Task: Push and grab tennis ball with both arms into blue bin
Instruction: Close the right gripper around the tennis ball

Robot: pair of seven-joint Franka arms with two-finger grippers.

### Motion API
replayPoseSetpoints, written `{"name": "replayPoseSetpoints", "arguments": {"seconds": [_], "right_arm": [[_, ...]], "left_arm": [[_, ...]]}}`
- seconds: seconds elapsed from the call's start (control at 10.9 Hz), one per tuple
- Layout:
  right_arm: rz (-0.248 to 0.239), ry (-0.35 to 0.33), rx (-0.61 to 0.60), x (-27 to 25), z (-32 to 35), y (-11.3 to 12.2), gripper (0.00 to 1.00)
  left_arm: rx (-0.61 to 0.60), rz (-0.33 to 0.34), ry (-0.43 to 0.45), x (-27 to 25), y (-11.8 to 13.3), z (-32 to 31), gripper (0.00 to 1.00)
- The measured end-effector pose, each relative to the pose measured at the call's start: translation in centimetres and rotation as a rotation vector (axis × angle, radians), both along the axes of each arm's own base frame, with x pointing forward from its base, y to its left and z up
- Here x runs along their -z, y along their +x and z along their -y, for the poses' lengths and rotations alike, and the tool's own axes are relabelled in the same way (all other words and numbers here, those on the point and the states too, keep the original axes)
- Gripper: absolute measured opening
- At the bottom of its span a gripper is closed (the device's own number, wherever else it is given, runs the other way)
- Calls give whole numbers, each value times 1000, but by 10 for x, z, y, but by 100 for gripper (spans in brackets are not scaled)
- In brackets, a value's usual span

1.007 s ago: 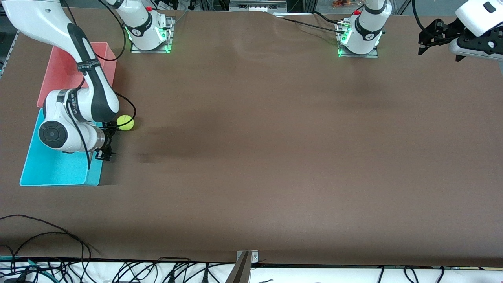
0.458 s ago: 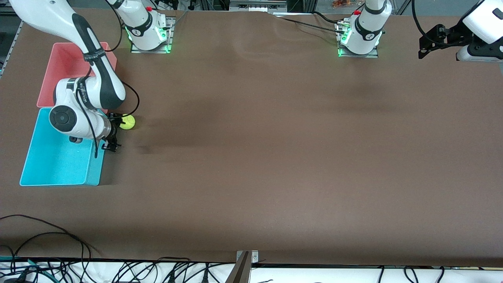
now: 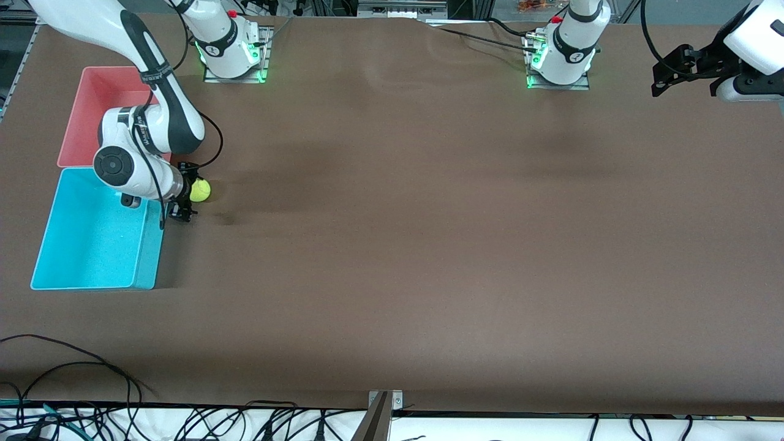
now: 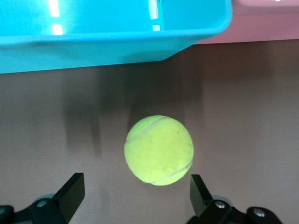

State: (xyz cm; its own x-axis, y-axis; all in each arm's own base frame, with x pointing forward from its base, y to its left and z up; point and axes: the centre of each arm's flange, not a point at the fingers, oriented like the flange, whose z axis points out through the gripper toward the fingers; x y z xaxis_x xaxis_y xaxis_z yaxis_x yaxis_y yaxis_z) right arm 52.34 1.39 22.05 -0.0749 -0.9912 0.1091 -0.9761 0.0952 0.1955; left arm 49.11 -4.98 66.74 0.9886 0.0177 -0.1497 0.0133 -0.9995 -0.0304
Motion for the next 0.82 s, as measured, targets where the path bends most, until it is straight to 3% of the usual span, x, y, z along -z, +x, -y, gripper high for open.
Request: {"name": "replayPoseSetpoints", "arguments": {"seconds": [0.27, 0.64, 0.82], "right_arm": [[26, 14, -35, 7, -1, -10, 99], [44, 21, -44, 21, 2, -24, 88], [47, 14, -50, 23, 6, -26, 69]], "left_arm": [[18, -3, -2, 1, 0, 1, 100], [187, -6, -30, 4, 5, -1, 100], [190, -6, -31, 4, 7, -1, 100]]}}
